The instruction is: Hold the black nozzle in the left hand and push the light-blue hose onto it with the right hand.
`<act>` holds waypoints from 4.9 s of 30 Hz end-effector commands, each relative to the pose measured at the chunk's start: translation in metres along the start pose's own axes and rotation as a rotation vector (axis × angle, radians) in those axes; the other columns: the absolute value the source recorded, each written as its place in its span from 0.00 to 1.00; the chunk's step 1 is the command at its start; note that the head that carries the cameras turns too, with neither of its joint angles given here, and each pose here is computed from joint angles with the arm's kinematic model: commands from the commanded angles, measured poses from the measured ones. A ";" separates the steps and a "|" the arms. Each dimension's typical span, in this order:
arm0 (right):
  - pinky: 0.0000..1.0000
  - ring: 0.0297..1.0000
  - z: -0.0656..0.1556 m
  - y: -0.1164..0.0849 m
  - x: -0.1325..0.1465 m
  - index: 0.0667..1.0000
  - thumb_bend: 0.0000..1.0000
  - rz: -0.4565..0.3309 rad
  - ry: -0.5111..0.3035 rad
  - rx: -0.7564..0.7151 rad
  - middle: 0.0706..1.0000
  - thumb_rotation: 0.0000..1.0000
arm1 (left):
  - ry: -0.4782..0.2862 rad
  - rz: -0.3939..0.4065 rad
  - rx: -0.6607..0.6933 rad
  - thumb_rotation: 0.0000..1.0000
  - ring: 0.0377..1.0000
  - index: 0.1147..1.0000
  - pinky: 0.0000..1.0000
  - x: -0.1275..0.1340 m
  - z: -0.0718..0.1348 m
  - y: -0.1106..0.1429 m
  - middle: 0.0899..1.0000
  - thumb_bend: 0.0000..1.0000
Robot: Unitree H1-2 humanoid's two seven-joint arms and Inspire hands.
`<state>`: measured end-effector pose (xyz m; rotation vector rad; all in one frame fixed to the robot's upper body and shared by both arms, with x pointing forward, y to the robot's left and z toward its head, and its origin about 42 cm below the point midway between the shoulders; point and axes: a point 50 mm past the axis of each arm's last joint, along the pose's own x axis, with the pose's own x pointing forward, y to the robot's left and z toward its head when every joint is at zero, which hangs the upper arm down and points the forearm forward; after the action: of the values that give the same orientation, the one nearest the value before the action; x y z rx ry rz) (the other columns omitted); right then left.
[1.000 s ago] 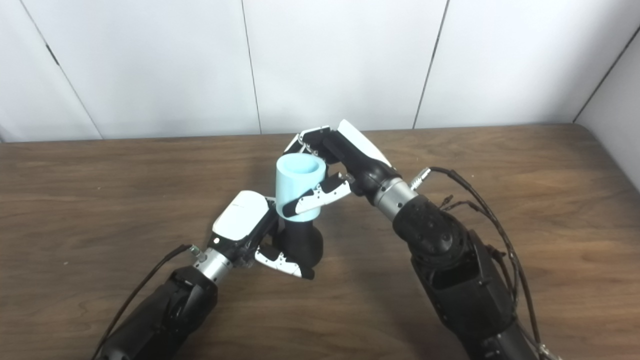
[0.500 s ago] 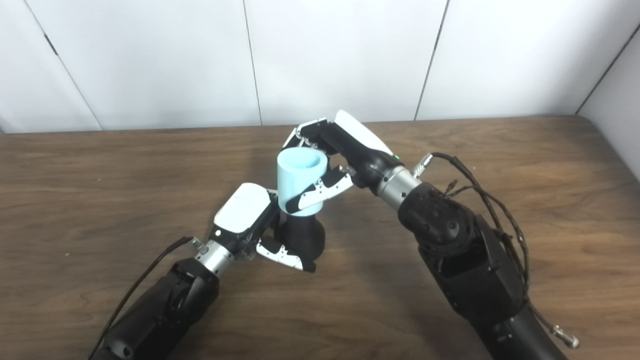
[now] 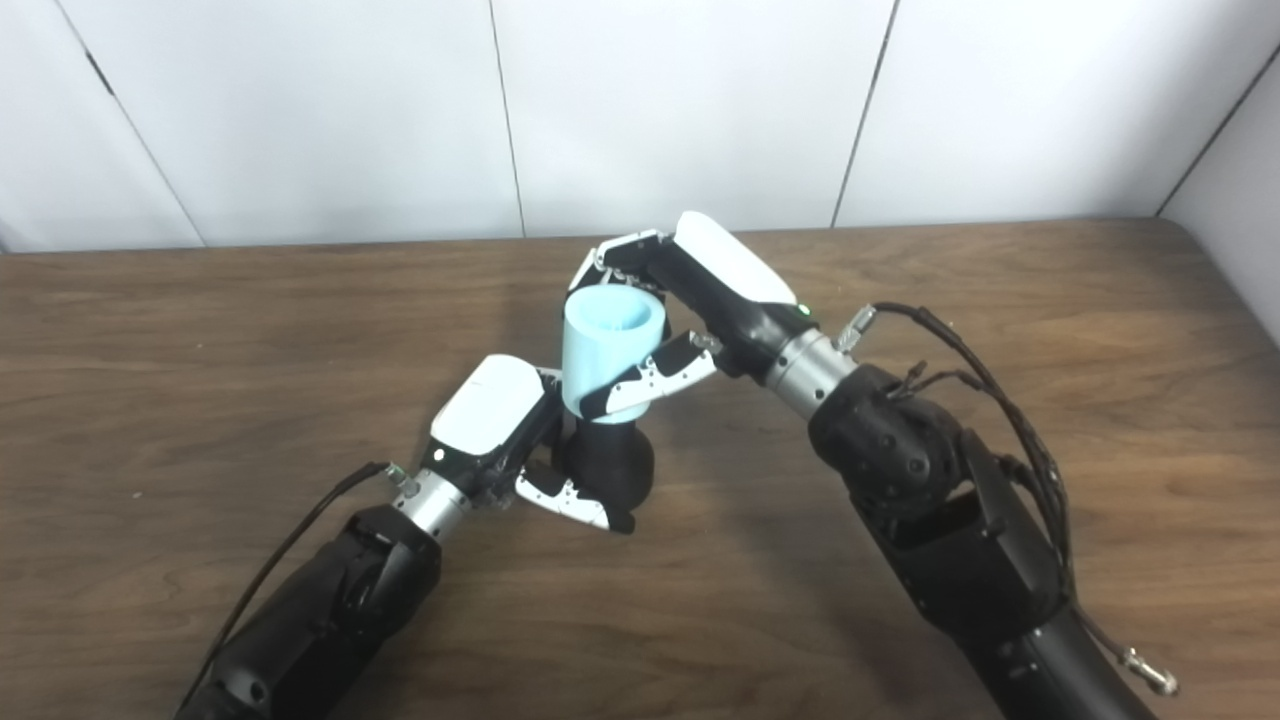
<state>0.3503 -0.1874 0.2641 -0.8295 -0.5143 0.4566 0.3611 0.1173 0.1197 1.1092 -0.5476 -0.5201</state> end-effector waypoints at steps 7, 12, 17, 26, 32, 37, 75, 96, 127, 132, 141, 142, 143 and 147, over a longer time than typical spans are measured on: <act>0.19 0.25 -0.023 0.030 -0.010 0.47 0.53 0.033 0.044 -0.088 0.37 0.00 | 0.062 -0.225 -0.019 0.00 0.32 0.45 0.22 -0.030 0.000 -0.043 0.35 0.52; 0.19 0.25 -0.024 0.035 -0.010 0.47 0.52 0.056 0.056 -0.098 0.37 0.00 | 0.065 -0.227 -0.023 0.00 0.32 0.45 0.22 -0.029 0.000 -0.044 0.35 0.52; 0.20 0.26 -0.024 0.037 -0.009 0.48 0.53 0.082 0.030 -0.117 0.37 0.00 | 0.065 -0.226 -0.025 0.00 0.31 0.45 0.22 -0.028 0.001 -0.045 0.34 0.52; 0.24 0.30 -0.014 0.031 -0.009 0.48 0.53 0.216 -0.041 -0.174 0.39 0.00 | 0.065 -0.235 -0.020 0.00 0.31 0.45 0.22 -0.029 0.002 -0.045 0.34 0.52; 0.24 0.31 0.000 0.021 -0.005 0.47 0.53 0.312 -0.080 -0.231 0.40 0.00 | 0.063 -0.238 -0.020 0.00 0.32 0.45 0.23 -0.030 0.002 -0.044 0.35 0.52; 0.21 0.28 0.004 0.016 -0.004 0.47 0.53 0.331 -0.100 -0.287 0.38 0.00 | 0.063 -0.243 -0.025 0.00 0.31 0.45 0.23 -0.030 0.003 -0.044 0.35 0.52; 0.16 0.21 -0.023 0.039 -0.035 0.47 0.52 0.008 0.175 -0.001 0.34 0.00 | 0.070 -0.250 -0.022 0.00 0.30 0.44 0.21 -0.034 -0.001 -0.042 0.35 0.52; 0.26 0.32 -0.009 0.038 -0.025 0.47 0.53 0.253 -0.088 -0.267 0.39 0.00 | 0.074 -0.250 -0.031 0.00 0.31 0.45 0.22 -0.032 0.001 -0.042 0.34 0.52; 0.86 1.00 -0.010 0.005 -0.025 1.00 0.99 0.125 0.174 -0.073 1.00 0.50 | 0.080 -0.256 -0.029 0.00 0.31 0.42 0.22 -0.034 -0.002 -0.046 0.42 0.53; 0.78 0.98 -0.007 -0.001 -0.025 1.00 1.00 0.120 0.177 -0.043 1.00 0.50 | 0.079 -0.257 -0.027 0.00 0.30 0.43 0.21 -0.035 -0.002 -0.047 0.38 0.52; 0.81 1.00 0.007 -0.018 -0.022 1.00 1.00 0.039 0.066 0.023 1.00 0.46 | 0.086 -0.260 -0.029 0.00 0.31 0.45 0.21 -0.035 -0.002 -0.047 0.36 0.52; 0.82 1.00 0.011 -0.022 -0.021 1.00 1.00 0.042 0.041 0.028 1.00 0.47 | 0.086 -0.261 -0.028 0.00 0.31 0.45 0.22 -0.034 -0.002 -0.047 0.35 0.52; 0.84 1.00 0.013 -0.026 -0.020 1.00 1.00 0.047 0.009 0.030 1.00 0.48 | 0.083 -0.261 -0.026 0.00 0.32 0.45 0.22 -0.034 -0.002 -0.047 0.35 0.52; 0.93 1.00 0.029 -0.046 -0.021 1.00 1.00 0.073 -0.083 -0.048 1.00 0.50 | 0.079 -0.255 -0.027 0.00 0.30 0.42 0.21 -0.034 -0.003 -0.048 0.41 0.53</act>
<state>0.3287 -0.2068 0.2802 -0.8254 -0.4348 0.5492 0.3562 0.1136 0.1202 1.0870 -0.5143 -0.5376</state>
